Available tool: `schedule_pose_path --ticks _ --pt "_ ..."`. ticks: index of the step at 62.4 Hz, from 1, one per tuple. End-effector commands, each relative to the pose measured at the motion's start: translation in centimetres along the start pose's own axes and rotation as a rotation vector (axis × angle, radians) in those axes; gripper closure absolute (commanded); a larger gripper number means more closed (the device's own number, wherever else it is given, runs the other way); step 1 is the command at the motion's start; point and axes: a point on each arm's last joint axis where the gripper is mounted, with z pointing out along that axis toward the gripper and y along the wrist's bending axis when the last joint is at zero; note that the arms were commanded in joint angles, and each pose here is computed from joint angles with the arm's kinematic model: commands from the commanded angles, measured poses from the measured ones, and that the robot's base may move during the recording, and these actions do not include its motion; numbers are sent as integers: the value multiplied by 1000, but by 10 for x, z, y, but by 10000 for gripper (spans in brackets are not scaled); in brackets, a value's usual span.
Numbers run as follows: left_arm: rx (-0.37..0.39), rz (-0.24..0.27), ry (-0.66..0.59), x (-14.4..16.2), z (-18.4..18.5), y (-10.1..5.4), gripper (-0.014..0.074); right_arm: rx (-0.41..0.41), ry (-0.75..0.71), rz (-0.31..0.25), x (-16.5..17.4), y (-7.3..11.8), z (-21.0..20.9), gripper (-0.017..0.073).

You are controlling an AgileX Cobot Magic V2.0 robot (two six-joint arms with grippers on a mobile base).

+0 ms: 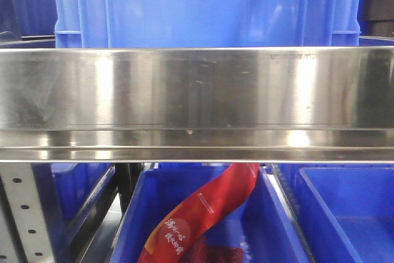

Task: Grab PVC pipe and place in blue bin
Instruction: 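Hold both clamps and raise them toward the upper blue bin, then lower both white clamps into the blue bin and open both grippers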

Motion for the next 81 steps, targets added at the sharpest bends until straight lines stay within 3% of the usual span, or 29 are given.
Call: schedule_pose_path --ticks 1,19,27,43,48,81 --pt "53 -30 31 -8 18 -11 704 -15 16 3 -10 6 6 727" --pt "87 -60 213 -27 88 -23 704 -86 104 79 -22 19 35 727" --pt "102 -79 216 -34 112 -27 704 -147 144 62 -29 27 48 727" --pt "130 -145 222 -25 151 -30 704 -148 161 62 -39 31 75 727" --pt "139 -170 244 -19 160 -30 704 -145 175 62 -38 30 82 727" --pt "119 -154 275 -5 179 -28 704 -134 179 70 -33 28 105 727"
